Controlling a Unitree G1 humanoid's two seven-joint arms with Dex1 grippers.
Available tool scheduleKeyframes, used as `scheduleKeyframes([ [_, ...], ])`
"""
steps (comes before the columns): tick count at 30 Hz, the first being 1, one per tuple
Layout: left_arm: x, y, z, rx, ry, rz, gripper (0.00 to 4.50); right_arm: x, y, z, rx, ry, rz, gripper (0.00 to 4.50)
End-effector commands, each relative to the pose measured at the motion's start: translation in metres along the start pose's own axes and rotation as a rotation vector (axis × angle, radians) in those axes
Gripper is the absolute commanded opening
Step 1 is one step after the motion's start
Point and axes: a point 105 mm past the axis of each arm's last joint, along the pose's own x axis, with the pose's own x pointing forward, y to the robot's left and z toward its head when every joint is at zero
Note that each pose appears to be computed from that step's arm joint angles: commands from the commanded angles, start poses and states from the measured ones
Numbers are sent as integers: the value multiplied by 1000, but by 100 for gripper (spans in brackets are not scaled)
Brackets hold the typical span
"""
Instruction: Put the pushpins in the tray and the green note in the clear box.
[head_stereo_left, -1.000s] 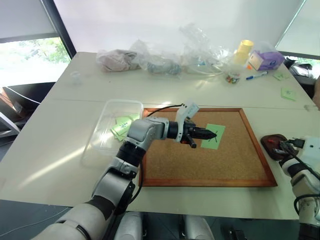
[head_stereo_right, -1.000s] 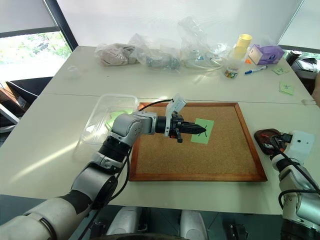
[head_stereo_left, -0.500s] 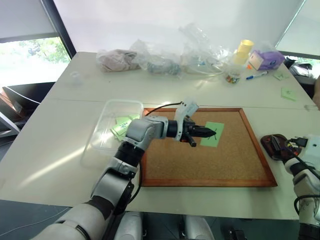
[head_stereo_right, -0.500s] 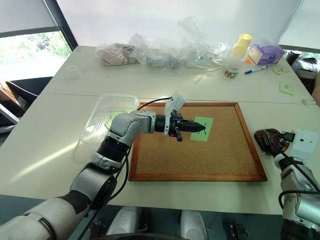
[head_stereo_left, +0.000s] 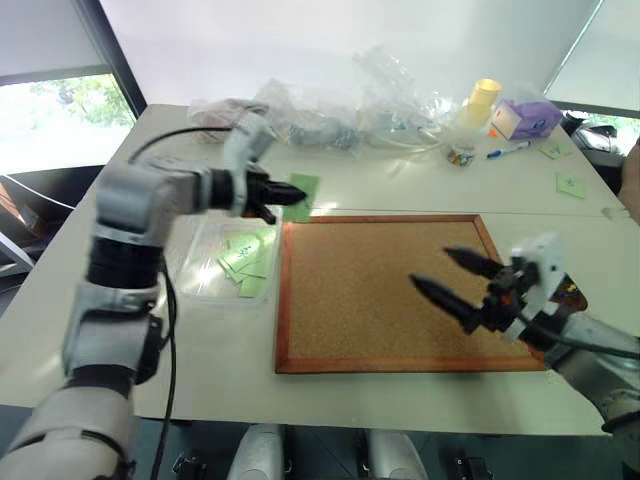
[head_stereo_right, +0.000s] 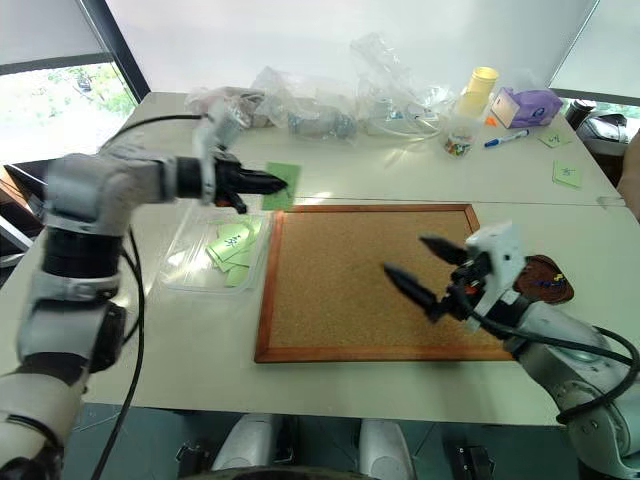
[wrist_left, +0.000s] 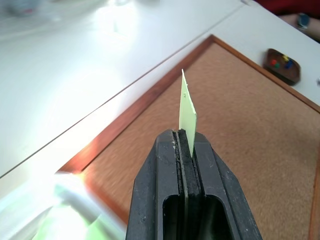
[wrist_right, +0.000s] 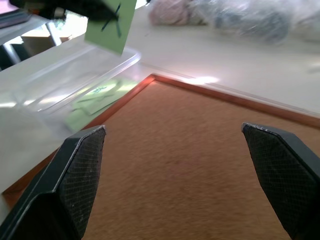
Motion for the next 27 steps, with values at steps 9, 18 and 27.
scheduleKeyframes([
  [9, -47, 17, -55, -116, 285, 135, 0, 20, 5, -12, -103, 42, 80, 447],
  [18, -41, 37, -82, -39, 366, 219, 280, 18, -1, -11, -117, 11, 27, 450],
  [27, -31, 5, -16, 268, -15, -1, 443, -10, -21, -6, -73, -26, -127, 450],
])
